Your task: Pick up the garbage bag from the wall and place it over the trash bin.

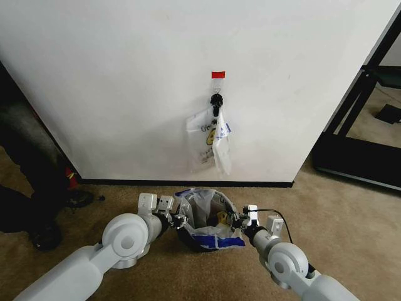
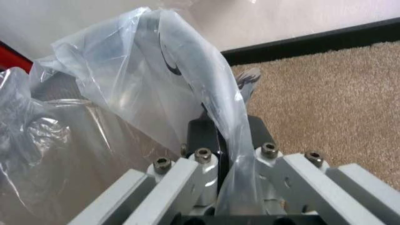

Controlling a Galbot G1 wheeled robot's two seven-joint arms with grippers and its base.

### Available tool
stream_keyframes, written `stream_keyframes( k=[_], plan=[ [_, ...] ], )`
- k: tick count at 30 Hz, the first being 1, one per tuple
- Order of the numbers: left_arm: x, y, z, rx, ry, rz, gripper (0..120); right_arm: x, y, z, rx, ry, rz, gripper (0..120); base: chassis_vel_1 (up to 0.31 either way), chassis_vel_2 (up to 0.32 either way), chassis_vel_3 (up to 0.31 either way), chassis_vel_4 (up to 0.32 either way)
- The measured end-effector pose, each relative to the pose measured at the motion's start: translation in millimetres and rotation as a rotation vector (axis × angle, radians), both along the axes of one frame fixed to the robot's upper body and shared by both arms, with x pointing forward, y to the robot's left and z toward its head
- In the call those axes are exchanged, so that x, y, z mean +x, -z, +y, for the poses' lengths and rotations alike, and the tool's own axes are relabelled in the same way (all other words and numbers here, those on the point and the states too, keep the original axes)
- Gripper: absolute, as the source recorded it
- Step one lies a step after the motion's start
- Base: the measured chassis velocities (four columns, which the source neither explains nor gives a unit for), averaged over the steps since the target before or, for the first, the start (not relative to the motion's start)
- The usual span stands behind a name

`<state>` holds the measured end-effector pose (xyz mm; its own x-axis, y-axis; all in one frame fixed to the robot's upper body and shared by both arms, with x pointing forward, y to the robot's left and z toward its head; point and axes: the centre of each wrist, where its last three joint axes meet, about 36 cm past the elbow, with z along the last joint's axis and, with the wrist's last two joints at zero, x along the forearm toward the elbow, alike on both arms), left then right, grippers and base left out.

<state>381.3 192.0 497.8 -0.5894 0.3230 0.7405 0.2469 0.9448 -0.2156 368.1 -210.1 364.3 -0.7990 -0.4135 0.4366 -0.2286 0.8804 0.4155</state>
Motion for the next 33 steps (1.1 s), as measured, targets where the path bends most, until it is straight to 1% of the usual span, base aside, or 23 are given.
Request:
stream_keyframes(
  k=[3,6,13,16,18,20,33],
  plan=[
    [-2,2,0,0.004,0.002,0.001,12,0,0,0,0.002,0.000,0.000,1,0.000,0.000,0.000,0.000],
    [-3,3,-1,0.007,0.002,0.000,1,-1,1,1,0.006,-0.001,0.002,1,0.000,0.000,0.000,0.000],
    [-1,2,3,0.007,-0.009,-0.006,0,-3,2,0,0.011,0.003,0.005,1,0.000,0.000,0.000,0.000],
    [1,2,11,0.013,-0.026,-0.009,0,-3,2,-2,0.015,0.010,0.003,1,0.000,0.000,0.000,0.000],
    [1,2,11,0.013,-0.026,-0.009,0,-3,2,-2,0.015,0.010,0.003,1,0.000,0.000,0.000,0.000],
    [0,4,16,0.017,-0.037,-0.002,0,-3,2,-4,0.018,0.014,0.001,1,0.000,0.000,0.000,0.000],
    [-1,19,28,0.026,-0.069,0.036,0,-7,-2,-9,0.054,0.015,-0.005,1,0.000,0.000,0.000,0.000]
  ],
)
